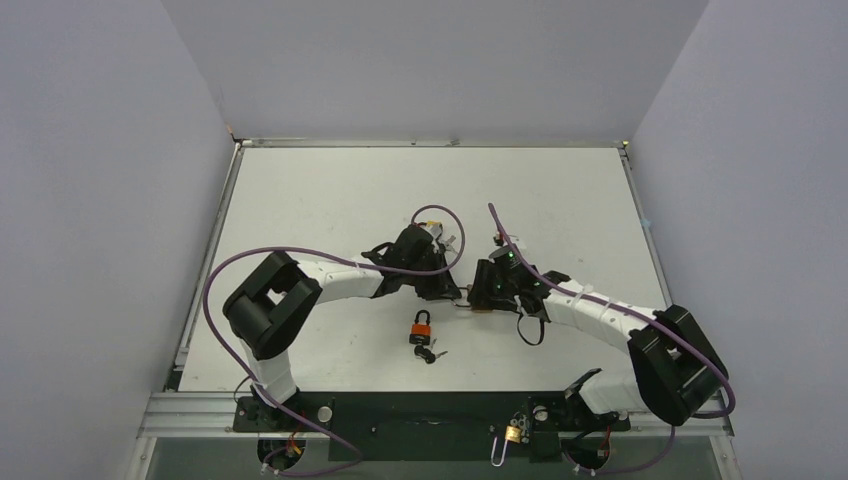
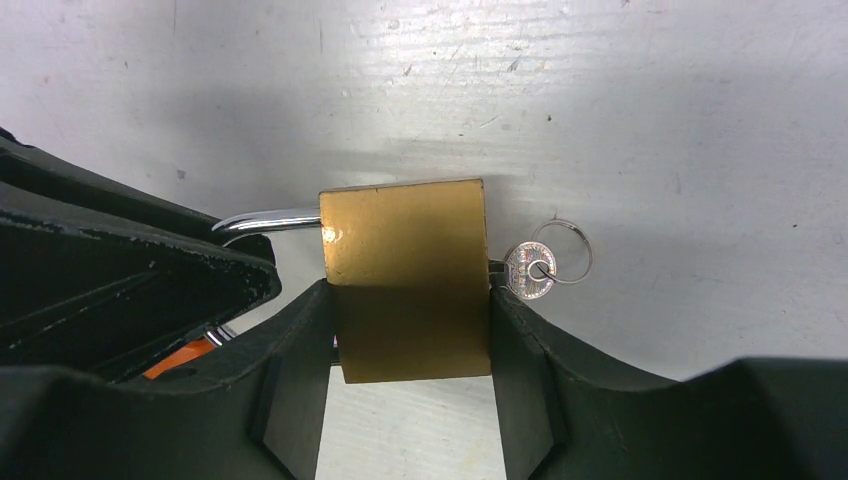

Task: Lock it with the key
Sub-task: Pick up the lock from the center of the board.

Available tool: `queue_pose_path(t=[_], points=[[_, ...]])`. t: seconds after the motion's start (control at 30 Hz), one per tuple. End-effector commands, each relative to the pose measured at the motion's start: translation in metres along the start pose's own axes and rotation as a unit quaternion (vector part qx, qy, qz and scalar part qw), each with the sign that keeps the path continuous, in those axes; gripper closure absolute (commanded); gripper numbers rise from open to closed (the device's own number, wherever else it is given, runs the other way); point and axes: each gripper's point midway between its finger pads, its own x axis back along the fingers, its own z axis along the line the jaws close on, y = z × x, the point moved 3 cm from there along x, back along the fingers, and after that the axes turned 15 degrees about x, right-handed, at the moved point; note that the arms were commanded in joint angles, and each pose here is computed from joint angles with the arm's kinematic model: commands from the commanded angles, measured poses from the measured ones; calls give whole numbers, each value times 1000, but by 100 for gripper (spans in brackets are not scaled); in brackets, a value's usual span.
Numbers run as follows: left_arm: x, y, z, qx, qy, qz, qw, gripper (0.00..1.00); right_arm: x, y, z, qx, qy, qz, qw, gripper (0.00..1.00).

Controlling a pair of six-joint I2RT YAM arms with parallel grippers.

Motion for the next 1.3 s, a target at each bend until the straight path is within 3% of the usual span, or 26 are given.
queue_pose_path(t=[0.0, 0.07, 0.17, 0.23, 0.27, 0.33, 0.5, 0.7, 0.9, 1.1, 1.17, 1.27], points=[[6, 7, -39, 24, -71, 1, 997, 90, 13, 39, 18, -22, 45, -84, 995, 100], [11, 9, -44, 19, -72, -5, 997, 100, 14, 41, 20, -24, 49, -91, 994, 100], [22, 15, -57, -5, -74, -24, 997, 100, 18, 44, 22, -26, 58, -105, 992, 98], [34, 19, -63, -27, -68, -39, 997, 100, 23, 48, 24, -24, 69, -120, 990, 82], [43, 20, -65, -42, -63, -47, 996, 100, 25, 48, 24, -22, 72, -125, 989, 68], [58, 24, -72, -68, -60, -63, 994, 100, 34, 54, 26, -18, 88, -145, 985, 50], [96, 31, -90, -124, -45, -92, 987, 100, 66, 73, 29, -9, 131, -204, 970, 37], [146, 32, -114, -195, -39, -111, 974, 100, 109, 93, 26, 6, 166, -271, 948, 32], [208, 18, -145, -257, -83, -101, 957, 100, 159, 120, 34, 27, 233, -356, 905, 32], [274, 0, -179, -290, -176, -83, 937, 100, 208, 140, 47, 51, 325, -420, 846, 32], [291, -3, -187, -294, -203, -79, 931, 100, 231, 147, 55, 67, 373, -451, 808, 33], [313, -12, -200, -299, -256, -63, 917, 100, 255, 153, 62, 61, 425, -466, 774, 33]])
